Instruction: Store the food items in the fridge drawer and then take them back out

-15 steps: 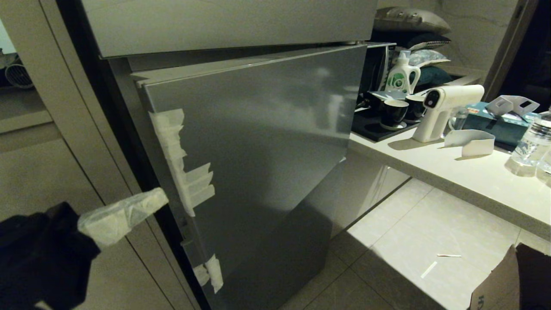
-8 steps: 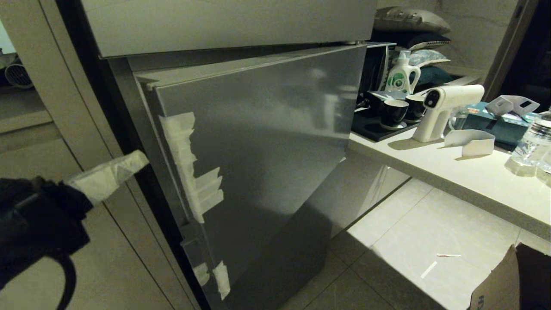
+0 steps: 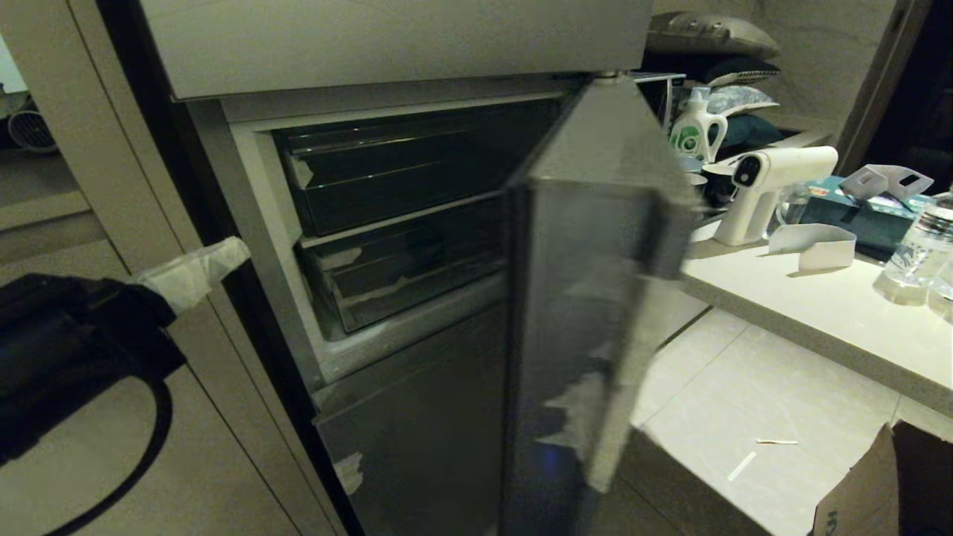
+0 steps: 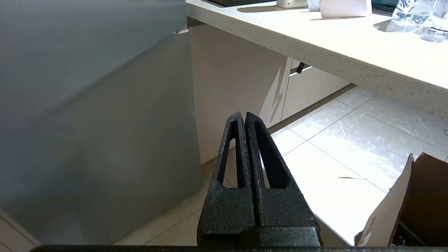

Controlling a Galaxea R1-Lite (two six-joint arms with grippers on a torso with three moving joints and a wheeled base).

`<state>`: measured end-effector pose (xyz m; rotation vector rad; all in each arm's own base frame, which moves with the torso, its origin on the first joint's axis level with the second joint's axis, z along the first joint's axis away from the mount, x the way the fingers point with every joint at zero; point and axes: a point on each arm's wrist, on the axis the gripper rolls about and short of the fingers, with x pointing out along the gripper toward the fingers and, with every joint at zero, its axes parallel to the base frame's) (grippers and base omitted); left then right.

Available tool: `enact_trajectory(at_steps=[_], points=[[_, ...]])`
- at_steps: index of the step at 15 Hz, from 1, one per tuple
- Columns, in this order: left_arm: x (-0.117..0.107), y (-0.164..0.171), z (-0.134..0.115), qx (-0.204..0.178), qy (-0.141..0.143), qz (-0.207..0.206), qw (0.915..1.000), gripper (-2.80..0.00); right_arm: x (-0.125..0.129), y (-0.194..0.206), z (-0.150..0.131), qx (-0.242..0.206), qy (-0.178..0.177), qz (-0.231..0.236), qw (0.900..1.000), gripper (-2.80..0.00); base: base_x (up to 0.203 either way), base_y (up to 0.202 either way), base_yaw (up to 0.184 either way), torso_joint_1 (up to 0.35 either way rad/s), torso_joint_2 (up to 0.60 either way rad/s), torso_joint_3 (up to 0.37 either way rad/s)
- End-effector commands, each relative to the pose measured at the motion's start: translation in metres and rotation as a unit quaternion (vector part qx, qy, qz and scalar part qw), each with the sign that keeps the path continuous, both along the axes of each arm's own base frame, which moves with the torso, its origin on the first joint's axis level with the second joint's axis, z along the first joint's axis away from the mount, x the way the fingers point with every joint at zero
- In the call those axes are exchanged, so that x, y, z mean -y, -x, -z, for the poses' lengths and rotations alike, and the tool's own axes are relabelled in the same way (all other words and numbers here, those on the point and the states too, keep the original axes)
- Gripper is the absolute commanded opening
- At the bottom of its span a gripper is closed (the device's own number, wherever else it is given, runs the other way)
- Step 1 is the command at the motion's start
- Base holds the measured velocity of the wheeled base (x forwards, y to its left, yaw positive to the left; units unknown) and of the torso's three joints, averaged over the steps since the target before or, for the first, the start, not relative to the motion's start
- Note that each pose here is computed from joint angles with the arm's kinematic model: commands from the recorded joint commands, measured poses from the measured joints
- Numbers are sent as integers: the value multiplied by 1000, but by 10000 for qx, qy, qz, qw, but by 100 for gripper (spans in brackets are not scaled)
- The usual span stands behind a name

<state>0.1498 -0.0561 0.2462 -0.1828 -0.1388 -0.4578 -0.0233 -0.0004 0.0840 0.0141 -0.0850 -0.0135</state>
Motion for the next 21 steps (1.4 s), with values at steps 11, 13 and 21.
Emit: enact_trajectory(at_steps=[11,13,21], points=[[-59,150,13,60,24,-2043,9789,-280,0,-3,8,-156,6,-8,9999,-280,0,0,0,0,0,0],[-60,164,20,30,9,-2472,9690,-280,0,-3,8,-156,6,-8,9999,-280,0,0,0,0,0,0],[-57,160,121,-1154,-943,-2571,9548,-280,0,-3,8,-156,29,-7,9999,-280,0,0,0,0,0,0]])
